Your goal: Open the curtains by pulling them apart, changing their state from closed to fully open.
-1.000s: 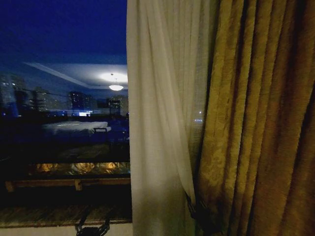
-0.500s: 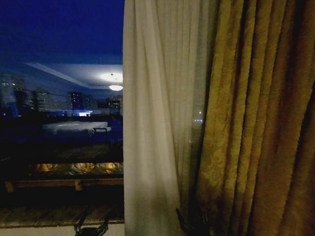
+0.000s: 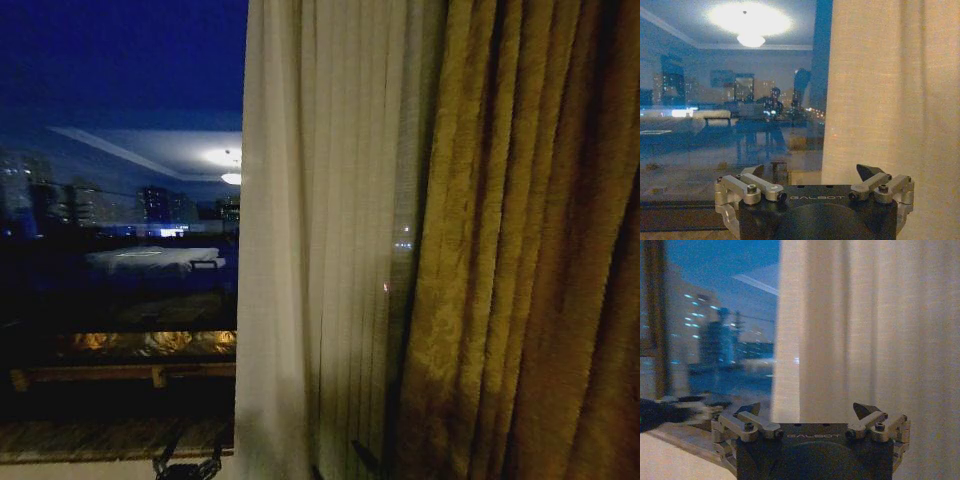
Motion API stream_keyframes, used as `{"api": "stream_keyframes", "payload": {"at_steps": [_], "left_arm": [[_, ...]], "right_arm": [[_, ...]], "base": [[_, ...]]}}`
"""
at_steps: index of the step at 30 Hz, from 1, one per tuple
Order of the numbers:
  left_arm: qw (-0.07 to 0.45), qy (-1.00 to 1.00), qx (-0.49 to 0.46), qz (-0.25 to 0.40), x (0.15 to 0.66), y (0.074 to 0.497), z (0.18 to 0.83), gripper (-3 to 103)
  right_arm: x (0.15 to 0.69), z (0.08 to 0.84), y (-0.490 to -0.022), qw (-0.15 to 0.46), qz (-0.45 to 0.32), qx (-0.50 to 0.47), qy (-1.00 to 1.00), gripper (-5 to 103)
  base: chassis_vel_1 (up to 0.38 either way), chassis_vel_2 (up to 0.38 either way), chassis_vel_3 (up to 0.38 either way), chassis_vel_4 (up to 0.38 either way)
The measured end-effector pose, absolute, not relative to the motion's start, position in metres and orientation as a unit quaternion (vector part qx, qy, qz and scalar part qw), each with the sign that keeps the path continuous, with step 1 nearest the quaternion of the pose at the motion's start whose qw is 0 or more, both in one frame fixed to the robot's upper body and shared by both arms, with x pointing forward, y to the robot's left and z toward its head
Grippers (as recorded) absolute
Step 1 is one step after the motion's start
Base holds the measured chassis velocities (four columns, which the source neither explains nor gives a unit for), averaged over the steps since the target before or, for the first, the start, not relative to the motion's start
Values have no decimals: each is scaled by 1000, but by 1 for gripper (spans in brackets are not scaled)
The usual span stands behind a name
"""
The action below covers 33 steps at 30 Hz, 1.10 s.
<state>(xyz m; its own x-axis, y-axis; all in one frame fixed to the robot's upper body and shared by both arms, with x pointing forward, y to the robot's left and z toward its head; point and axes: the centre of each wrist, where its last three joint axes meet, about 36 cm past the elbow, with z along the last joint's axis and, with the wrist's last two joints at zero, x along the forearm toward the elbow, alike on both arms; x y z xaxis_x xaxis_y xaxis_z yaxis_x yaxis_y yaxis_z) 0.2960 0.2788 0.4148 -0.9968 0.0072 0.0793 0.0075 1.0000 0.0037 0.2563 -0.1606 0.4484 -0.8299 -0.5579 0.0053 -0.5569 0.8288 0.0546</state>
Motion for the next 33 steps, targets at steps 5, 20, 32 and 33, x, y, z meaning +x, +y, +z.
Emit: {"api": "stream_keyframes", "payload": {"at_steps": [5,20,32,33], "left_arm": [[42,-999,1,-3,295,281,412,100],[43,-999,7,0,296,282,410,100],[46,-999,7,0,298,282,408,100],[46,-999,7,0,298,282,408,100]], "right_arm": [[265,436,-141,8,-16,300,-954,100],[294,422,-156,-15,46,159,-986,100],[297,420,-155,-23,56,162,-985,100],[297,420,-155,-23,56,162,-985,100]], "base": [[0,0,0,0],[0,0,0,0],[77,71,-71,-74],[171,160,-174,-170]]}}
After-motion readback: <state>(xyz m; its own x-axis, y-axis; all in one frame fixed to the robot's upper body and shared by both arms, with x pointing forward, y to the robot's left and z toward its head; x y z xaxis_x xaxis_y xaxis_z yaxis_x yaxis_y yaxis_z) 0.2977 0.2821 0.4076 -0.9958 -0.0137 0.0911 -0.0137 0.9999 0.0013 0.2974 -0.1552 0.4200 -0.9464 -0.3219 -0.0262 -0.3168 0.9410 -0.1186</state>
